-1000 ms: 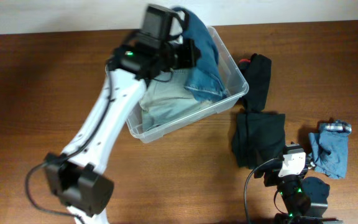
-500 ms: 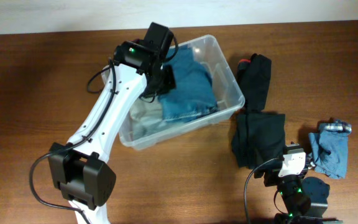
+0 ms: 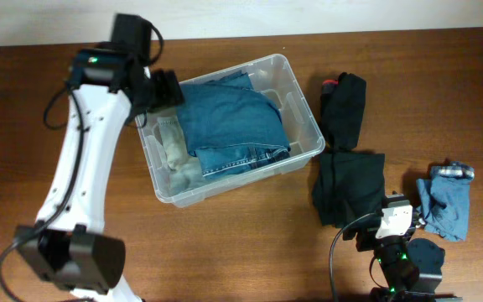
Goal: Pack container
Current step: 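Carry the dark-blue jeans into the container with the left gripper, then release and tuck the dark-blue jeans flat inside the container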
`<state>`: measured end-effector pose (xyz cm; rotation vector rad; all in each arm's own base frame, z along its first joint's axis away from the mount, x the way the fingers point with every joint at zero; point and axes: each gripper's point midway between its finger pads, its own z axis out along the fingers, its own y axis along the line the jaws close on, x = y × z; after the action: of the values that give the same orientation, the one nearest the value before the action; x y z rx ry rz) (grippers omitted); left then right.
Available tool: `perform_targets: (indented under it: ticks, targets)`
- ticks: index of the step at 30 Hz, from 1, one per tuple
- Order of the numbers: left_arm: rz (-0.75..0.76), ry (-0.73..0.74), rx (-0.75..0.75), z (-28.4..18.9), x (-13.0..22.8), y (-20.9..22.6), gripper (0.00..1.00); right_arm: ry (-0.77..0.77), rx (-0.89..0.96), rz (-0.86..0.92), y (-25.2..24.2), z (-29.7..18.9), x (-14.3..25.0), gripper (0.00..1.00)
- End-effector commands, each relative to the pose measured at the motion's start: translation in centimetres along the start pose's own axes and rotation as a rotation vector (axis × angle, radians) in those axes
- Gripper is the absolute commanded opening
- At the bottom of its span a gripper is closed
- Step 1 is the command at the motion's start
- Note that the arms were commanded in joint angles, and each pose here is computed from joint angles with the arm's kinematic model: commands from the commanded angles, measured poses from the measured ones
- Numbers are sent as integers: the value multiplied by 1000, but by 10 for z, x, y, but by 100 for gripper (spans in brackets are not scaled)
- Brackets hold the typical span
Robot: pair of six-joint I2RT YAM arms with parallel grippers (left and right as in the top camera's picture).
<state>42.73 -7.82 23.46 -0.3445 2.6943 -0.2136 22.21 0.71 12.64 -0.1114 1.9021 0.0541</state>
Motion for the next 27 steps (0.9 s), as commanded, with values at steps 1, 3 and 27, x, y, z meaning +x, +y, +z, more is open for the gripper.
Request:
perform_targets:
  ticks: [1,3,27]
  targets:
    - [299,-16,298,-19,10,-73,68,2,1,14,0,0,2,98]
    - [401,-40,263,-6,12,-86,49,2,1,14,0,0,2,99]
    - [534,533,-41,124,84,-49,52,2,1,14,0,0,2,98]
